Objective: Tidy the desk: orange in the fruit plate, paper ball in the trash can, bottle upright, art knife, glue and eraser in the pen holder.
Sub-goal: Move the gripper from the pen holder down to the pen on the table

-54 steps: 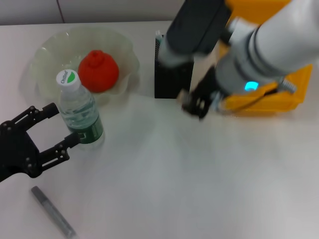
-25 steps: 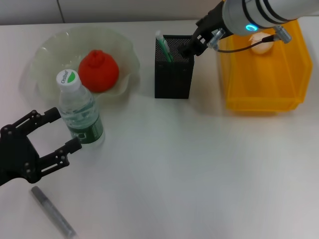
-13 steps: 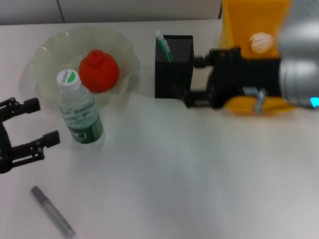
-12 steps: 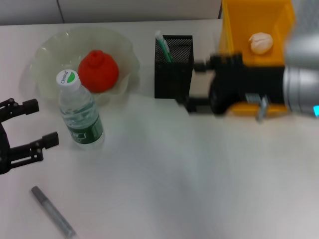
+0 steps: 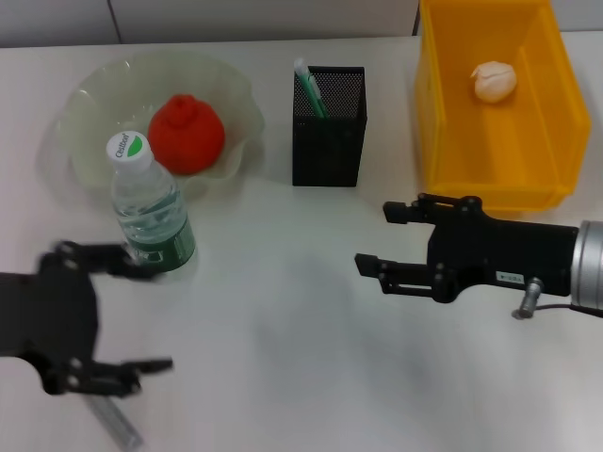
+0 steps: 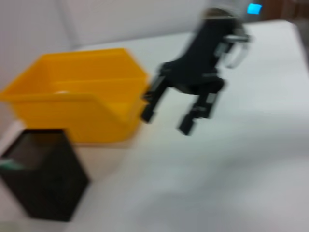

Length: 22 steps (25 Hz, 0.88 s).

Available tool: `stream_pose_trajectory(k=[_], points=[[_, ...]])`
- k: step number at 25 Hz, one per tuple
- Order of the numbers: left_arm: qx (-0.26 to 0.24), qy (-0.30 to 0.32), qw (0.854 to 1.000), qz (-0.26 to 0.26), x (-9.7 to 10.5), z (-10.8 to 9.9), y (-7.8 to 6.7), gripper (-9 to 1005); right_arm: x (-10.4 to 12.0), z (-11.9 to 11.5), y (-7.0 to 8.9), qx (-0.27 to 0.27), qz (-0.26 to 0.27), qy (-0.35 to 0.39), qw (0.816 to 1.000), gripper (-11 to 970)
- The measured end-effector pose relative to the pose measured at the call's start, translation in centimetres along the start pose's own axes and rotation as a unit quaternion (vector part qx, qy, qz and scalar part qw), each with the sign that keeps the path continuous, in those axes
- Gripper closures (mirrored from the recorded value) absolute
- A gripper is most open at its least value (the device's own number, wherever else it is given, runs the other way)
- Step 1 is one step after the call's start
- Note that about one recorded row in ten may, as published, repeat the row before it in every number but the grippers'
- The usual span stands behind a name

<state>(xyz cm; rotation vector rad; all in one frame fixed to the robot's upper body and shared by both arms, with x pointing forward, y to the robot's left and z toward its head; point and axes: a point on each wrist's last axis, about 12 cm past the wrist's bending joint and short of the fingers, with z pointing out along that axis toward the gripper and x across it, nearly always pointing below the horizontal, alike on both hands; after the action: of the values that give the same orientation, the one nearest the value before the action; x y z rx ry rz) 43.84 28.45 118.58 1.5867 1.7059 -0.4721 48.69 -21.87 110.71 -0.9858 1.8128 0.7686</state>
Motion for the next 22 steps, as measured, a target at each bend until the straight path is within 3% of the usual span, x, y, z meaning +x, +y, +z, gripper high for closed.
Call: stream_pose_trajectory(k=[4,5,10,12,16,17,22], points=[[0.059,0.036,0.996,0.053,-2.1,1.2,0.7,199,1.1,-0.3,0.0,-0.013,0.007,-0.008,1.0,209],[0.109,0.076,0.987,0.092,-3.3,2.2,1.3,199,1.4,-0.3,0.1,-0.02,0.009,-0.017,1.0,209],[0.15,0.125,0.969,0.15,-4.7,3.3,1.8,200,2.2,-0.3,0.3,-0.028,0.009,-0.059,0.998,209],[0.171,0.162,0.953,0.188,-5.1,3.8,2.4,200,2.4,-0.4,0.2,-0.028,0.016,-0.073,0.997,209],[0.191,0.191,0.939,0.212,-5.1,4.2,3.1,201,2.6,-0.5,0.3,-0.032,0.01,-0.089,0.996,208],[0.2,0.211,0.93,0.225,-5.0,4.5,3.6,201,2.7,-0.5,0.5,-0.035,-0.001,-0.099,0.994,208],[0.213,0.239,0.917,0.239,-4.6,5.3,4.0,202,3.1,-0.4,0.6,-0.044,0.002,-0.113,0.993,208]])
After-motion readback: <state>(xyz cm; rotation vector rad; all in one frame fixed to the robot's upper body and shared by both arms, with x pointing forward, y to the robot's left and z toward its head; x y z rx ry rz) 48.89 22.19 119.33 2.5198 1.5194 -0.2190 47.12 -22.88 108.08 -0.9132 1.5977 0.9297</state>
